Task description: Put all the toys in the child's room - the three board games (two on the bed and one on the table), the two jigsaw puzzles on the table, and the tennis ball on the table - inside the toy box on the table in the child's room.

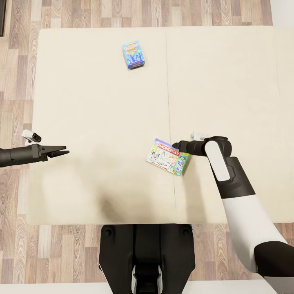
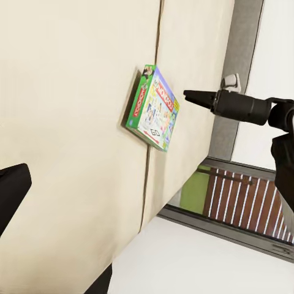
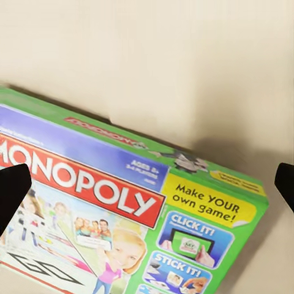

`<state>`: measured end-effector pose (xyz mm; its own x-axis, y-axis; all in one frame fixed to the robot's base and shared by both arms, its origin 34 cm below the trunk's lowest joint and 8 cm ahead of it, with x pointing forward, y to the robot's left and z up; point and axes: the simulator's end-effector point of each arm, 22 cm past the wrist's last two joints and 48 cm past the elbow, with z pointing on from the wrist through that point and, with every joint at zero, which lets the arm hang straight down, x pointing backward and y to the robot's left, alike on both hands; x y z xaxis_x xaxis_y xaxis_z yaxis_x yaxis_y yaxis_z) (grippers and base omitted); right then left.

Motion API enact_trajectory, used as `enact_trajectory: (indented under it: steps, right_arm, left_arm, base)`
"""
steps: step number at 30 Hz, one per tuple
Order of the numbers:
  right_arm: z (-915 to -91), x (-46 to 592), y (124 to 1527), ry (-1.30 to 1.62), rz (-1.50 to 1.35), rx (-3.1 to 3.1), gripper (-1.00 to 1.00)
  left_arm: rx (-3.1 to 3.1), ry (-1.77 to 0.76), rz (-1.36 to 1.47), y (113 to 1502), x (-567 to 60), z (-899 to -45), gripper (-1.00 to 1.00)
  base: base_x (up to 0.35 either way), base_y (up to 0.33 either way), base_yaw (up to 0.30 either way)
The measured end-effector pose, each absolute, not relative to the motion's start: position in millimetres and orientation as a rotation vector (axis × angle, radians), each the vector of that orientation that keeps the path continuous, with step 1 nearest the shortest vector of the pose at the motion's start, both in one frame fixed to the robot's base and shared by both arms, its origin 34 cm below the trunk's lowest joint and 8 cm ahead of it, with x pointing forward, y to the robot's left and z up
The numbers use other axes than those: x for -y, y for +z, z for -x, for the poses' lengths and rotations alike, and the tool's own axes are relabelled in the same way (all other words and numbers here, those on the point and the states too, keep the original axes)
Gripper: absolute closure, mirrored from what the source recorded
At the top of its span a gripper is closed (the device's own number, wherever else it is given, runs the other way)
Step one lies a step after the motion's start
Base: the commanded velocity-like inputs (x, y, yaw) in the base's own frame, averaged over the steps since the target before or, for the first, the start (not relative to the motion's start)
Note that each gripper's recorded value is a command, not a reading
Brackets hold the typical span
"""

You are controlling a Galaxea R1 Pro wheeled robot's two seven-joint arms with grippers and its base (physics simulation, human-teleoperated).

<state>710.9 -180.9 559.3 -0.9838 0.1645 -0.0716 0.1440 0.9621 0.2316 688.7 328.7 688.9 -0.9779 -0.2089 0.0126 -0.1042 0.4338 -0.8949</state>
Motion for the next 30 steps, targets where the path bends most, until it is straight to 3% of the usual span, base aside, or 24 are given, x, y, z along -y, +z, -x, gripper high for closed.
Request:
enact_trajectory:
  steps: [30]
  right_arm:
    - [-679,185,530,0.302,-0.256,-3.133,-1.00]
  left_arm:
    - [-2.561,-1.620,0.282,687,-319,-688,-1.00]
  base:
    - [0.000,0.000,0.000]
